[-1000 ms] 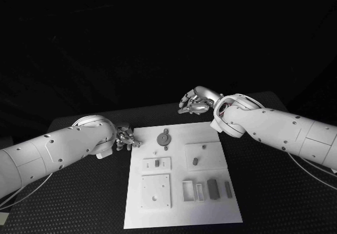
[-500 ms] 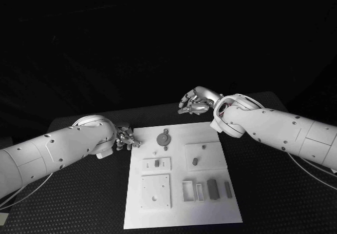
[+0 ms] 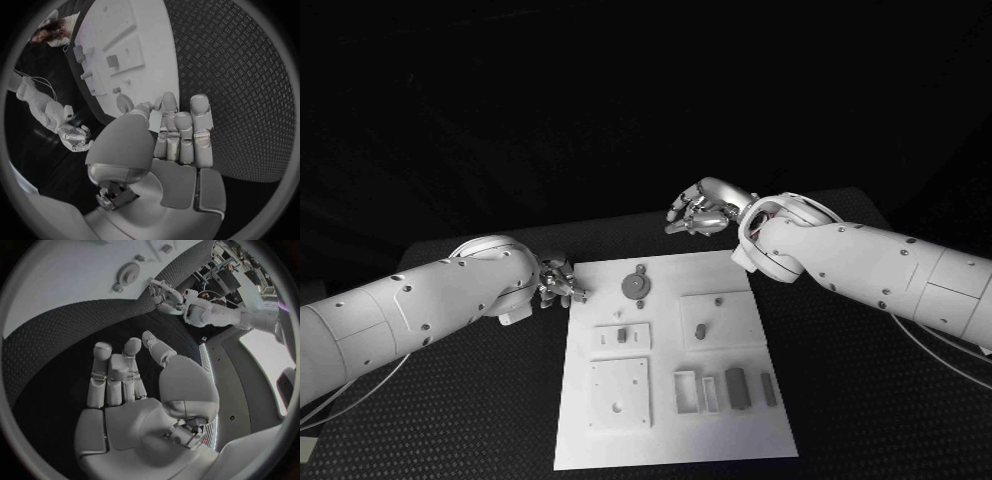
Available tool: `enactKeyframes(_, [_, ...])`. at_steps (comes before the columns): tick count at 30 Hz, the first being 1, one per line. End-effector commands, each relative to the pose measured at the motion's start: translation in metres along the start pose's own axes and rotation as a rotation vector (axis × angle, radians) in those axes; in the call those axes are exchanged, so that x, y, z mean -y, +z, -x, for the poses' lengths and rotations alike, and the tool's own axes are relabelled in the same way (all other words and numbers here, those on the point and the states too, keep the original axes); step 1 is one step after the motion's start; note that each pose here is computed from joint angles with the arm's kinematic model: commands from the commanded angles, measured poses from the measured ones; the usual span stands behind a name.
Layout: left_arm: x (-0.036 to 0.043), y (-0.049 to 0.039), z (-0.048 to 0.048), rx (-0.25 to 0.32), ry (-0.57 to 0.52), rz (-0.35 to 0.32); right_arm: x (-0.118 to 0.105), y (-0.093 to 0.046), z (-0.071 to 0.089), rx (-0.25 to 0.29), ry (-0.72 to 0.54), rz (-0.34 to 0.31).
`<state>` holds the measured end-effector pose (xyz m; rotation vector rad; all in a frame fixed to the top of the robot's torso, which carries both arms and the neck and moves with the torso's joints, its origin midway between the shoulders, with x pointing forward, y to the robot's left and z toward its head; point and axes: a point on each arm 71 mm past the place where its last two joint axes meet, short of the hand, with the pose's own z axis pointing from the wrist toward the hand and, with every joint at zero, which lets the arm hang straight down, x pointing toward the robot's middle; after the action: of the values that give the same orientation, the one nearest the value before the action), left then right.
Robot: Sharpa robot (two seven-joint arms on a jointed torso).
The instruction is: Assemble the parts on the task board
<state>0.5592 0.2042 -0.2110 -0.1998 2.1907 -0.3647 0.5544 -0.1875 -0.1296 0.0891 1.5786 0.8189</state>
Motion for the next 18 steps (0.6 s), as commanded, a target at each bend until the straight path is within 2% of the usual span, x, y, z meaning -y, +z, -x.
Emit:
enactKeyframes(1, [0.0022, 0.0001, -0.0007, -0.016, -0.012, -0.013, -0.0014, 0.0002, -0.0015, -0.014, 0.001, 0.01])
enactKeyframes(18, [0.0011, 0.0003, -0.0002, -0.045, -0.051, -0.006, -0.0023, 0.0006, -0.0021, -0.014, 0.002, 0.012])
